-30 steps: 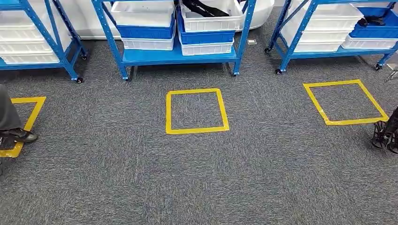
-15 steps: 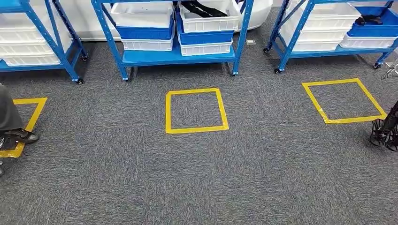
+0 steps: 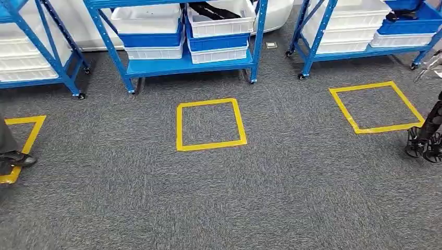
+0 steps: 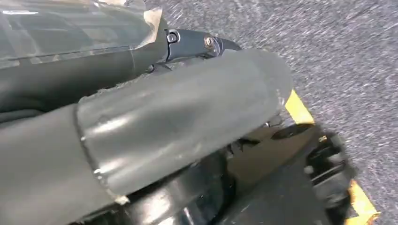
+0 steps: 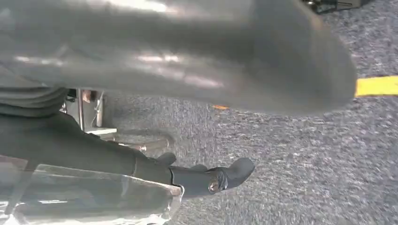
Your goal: Take the parts from the cabinet and place them on the table.
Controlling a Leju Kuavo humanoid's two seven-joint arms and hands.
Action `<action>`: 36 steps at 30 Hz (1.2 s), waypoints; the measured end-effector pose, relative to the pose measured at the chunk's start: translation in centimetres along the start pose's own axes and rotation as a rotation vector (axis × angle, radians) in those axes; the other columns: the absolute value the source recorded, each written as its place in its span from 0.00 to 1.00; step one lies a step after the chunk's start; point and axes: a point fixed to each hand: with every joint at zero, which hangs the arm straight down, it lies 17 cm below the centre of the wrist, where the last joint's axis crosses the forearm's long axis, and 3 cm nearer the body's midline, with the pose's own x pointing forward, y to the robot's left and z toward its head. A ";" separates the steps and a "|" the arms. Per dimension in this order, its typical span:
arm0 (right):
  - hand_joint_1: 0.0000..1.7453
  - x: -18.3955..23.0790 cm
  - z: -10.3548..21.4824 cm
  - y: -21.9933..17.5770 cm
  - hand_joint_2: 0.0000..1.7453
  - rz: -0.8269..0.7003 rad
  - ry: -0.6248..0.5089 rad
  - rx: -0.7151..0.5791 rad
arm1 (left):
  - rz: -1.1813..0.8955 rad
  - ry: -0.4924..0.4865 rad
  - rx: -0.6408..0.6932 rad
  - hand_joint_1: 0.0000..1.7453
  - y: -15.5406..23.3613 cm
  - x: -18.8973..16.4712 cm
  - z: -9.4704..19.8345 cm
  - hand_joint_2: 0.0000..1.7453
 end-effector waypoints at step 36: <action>0.00 0.6 0.0 0.1 0.00 0.000 -0.036 0.007 | -0.011 0.000 0.000 0.00 0.2 0.2 -0.1 0.00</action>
